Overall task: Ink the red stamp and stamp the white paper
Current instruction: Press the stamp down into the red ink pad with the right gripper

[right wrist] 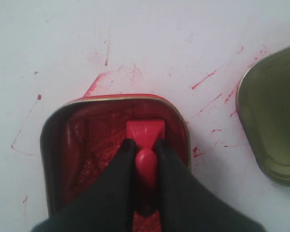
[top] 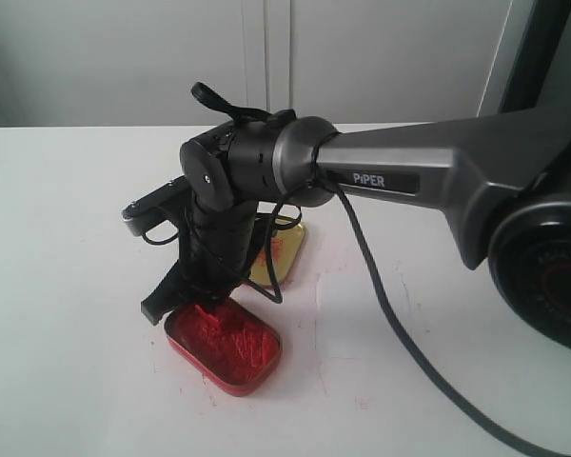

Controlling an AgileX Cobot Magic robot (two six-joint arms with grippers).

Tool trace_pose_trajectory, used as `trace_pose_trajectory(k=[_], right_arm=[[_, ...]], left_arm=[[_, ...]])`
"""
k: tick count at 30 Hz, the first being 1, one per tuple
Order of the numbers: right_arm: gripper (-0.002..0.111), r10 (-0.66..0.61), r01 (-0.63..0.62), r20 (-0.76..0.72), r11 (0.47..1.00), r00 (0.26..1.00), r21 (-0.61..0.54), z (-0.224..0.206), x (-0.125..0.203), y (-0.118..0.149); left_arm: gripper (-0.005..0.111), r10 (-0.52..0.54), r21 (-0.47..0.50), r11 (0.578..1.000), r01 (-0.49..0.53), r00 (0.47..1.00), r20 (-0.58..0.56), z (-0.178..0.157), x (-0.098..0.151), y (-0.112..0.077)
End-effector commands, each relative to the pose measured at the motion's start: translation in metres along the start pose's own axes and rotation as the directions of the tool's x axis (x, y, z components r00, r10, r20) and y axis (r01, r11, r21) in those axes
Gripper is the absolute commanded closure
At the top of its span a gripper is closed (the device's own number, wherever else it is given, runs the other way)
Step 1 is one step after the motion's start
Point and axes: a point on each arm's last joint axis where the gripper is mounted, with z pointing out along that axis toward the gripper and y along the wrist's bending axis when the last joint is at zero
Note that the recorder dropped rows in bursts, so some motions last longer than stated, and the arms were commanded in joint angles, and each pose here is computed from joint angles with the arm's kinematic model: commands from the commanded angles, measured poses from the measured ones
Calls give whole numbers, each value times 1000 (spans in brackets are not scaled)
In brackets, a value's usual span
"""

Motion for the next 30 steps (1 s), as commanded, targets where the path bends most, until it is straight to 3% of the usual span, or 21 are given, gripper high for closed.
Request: trace_pose_trajectory(k=[1,30], right_arm=[[108,-7,8,-92,1000,996,15,13,13,-1],[108,-36,29,106,998,994,62,-44,-2,-5]], left_arm=[[107,-1,10,1000,1,1000,-3,1,2,-1],[107,-1,10,1000,1,1000,-3,1,2,-1]])
